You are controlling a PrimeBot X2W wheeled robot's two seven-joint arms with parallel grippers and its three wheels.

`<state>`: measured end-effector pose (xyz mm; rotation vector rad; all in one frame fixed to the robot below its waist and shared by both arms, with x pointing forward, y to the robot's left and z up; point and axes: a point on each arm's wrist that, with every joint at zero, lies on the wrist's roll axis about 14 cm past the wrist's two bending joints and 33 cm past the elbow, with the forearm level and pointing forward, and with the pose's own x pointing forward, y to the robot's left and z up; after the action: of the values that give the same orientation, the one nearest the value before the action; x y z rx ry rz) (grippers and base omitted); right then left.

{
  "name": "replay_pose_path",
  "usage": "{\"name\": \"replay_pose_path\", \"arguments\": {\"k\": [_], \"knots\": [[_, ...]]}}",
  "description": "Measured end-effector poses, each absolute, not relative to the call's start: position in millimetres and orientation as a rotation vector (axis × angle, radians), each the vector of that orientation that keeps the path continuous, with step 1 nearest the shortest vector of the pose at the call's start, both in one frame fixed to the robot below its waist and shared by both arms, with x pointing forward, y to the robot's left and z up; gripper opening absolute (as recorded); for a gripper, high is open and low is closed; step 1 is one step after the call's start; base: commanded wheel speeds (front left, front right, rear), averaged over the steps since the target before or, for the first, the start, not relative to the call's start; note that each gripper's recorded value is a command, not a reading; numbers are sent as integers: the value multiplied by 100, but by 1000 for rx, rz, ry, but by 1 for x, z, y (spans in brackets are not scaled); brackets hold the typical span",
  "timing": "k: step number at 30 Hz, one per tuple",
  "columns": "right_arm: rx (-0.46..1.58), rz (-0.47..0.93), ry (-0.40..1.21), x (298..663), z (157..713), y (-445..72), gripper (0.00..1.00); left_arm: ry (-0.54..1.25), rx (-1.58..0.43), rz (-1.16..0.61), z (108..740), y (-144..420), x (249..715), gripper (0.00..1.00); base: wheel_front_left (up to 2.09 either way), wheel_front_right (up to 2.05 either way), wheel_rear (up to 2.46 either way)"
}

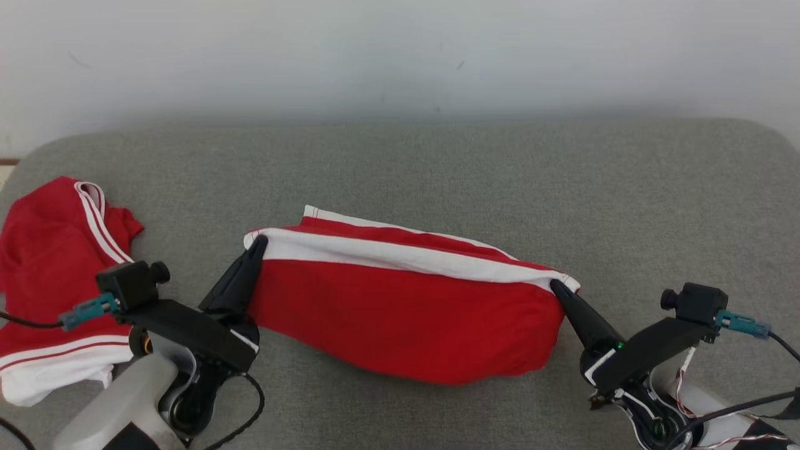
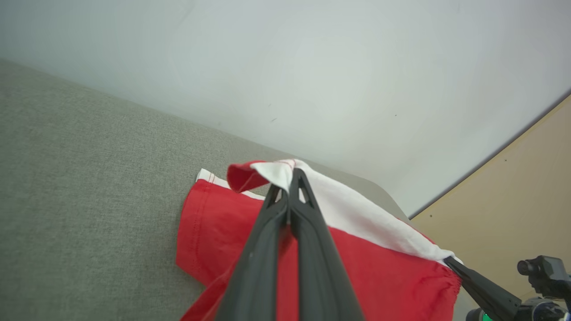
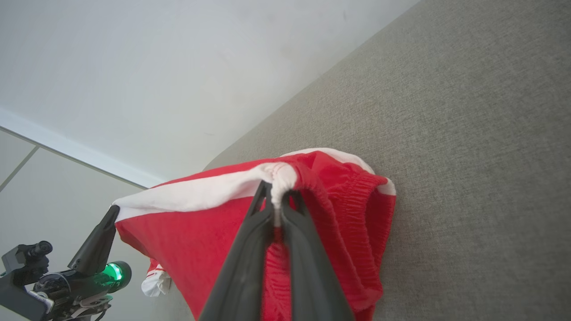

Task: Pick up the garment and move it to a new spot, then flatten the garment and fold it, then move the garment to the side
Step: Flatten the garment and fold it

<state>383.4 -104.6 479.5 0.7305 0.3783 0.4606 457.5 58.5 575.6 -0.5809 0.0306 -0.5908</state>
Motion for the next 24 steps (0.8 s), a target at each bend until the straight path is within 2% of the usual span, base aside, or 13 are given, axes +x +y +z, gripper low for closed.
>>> {"name": "replay_pose_path", "arguments": {"k": [9, 24], "knots": [[717, 406, 356, 420, 464, -108, 0, 60, -518, -597, 555, 37, 509, 0, 0, 0, 0], [711, 341, 386, 441, 432, -114, 0, 207, -355, -562, 479, 21, 567, 0, 0, 0, 0]]}}
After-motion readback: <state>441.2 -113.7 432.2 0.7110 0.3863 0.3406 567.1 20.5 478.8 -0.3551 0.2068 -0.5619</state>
